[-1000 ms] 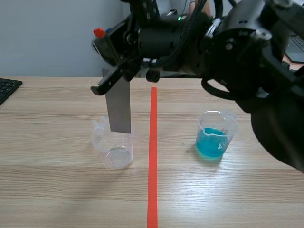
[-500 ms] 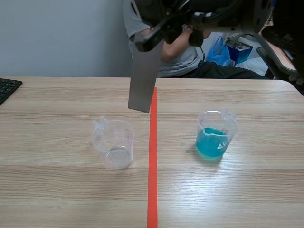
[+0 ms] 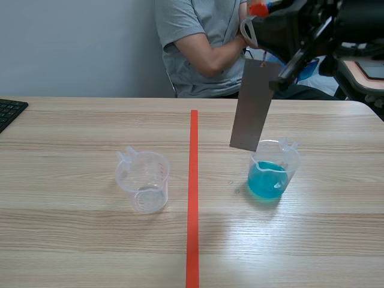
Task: Do the redox reaction experiment.
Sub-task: 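Move the plate over the blue solution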
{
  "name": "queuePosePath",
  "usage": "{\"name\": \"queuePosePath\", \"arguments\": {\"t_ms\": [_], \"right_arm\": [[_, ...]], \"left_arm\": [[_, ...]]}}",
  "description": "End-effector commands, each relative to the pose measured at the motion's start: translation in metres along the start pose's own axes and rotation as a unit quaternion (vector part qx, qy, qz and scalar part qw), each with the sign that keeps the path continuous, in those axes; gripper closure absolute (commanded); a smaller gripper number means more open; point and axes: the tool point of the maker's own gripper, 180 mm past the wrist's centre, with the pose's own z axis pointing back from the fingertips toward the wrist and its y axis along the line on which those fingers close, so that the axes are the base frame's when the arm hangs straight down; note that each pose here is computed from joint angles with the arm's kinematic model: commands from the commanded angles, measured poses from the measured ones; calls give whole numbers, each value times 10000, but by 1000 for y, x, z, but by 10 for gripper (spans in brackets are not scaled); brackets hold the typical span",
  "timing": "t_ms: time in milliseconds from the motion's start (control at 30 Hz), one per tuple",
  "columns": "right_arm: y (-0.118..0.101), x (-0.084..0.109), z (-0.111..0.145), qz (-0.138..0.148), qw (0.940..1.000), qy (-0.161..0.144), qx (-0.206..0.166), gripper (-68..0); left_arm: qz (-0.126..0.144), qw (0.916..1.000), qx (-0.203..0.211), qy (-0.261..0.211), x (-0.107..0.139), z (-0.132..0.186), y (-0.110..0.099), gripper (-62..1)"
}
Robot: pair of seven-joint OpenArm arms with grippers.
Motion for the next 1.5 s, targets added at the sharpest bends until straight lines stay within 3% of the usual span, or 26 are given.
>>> {"name": "queuePosePath", "arguments": {"t_ms": [0, 100, 333, 633, 1133, 1333, 1467], "right_arm": [[-4, 12, 5, 136, 9997, -192, -14, -11], [-3, 9, 10, 147, 9997, -177, 61, -11], [-7, 14, 17, 71, 9995, -283, 158, -11], [-26, -6, 22, 25, 10000, 5, -53, -11], [-52, -25, 28, -132, 9993, 50, -359, -11], [-58, -24, 29, -88, 9991, 40, -421, -11], [-60, -23, 29, -79, 9990, 44, -440, -11]], "left_arm": [[-12, 10000, 7, -26, 0, 3, 1, -108], [-10, 10000, 3, -16, -1, 3, 1, -47], [32, 9999, -119, -25, 0, 3, -3, -47], [-7, 10000, -34, -37, 0, 3, 0, -47], [-94, 9996, 272, 47, -9, 12, 12, -47], [-344, 9964, 604, -478, 4, 40, 31, -47], [-566, 9897, 706, -1105, 33, 71, 44, -47]]}}
